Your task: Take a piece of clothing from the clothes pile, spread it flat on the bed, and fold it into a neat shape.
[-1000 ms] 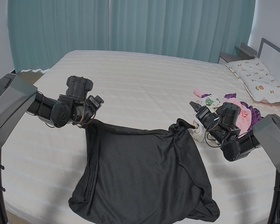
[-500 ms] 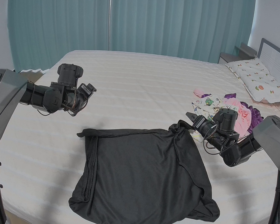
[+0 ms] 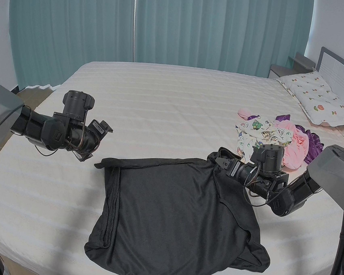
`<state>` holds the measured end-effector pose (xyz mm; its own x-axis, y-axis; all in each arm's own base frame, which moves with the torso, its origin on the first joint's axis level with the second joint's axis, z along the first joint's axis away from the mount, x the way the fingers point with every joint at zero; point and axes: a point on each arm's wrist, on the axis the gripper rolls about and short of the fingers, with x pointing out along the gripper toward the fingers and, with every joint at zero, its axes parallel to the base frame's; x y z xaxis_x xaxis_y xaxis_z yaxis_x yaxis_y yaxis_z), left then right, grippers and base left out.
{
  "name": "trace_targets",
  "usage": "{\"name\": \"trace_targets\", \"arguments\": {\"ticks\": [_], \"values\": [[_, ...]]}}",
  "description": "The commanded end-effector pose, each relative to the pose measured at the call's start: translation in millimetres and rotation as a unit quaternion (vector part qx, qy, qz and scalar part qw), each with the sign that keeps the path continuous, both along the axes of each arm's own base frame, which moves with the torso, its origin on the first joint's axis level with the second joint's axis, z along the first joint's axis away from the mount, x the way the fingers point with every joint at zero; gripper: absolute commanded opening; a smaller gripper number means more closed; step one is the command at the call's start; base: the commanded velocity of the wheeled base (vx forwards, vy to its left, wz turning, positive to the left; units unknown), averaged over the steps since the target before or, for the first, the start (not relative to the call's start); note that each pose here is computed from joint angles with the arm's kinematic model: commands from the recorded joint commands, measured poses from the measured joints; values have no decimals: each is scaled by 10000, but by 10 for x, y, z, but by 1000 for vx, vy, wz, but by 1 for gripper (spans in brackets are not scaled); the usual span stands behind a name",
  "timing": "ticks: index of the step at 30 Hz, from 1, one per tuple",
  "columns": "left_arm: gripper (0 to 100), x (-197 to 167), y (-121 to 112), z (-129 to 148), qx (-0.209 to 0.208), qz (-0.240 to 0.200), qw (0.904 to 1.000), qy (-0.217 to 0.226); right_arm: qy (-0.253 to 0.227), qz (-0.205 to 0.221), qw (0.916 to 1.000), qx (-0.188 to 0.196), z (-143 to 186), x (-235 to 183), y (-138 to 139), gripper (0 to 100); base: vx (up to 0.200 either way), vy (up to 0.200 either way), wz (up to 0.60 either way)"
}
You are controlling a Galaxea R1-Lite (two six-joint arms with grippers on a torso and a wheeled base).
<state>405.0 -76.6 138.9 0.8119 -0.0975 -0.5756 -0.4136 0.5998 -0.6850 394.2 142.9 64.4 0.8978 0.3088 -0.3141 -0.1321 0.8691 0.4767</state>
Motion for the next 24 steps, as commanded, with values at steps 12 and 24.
{"name": "trace_targets", "arguments": {"ticks": [12, 24], "values": [[100, -860, 41, -179, -695, 187, 9971, 246, 813, 292, 9928, -831, -166, -92, 149, 100, 0, 0, 0], [100, -871, 38, -185, -707, 189, 9970, 249, 1107, 143, 9869, -1164, -457, -12, 190, 0, 0, 0, 0]]}}
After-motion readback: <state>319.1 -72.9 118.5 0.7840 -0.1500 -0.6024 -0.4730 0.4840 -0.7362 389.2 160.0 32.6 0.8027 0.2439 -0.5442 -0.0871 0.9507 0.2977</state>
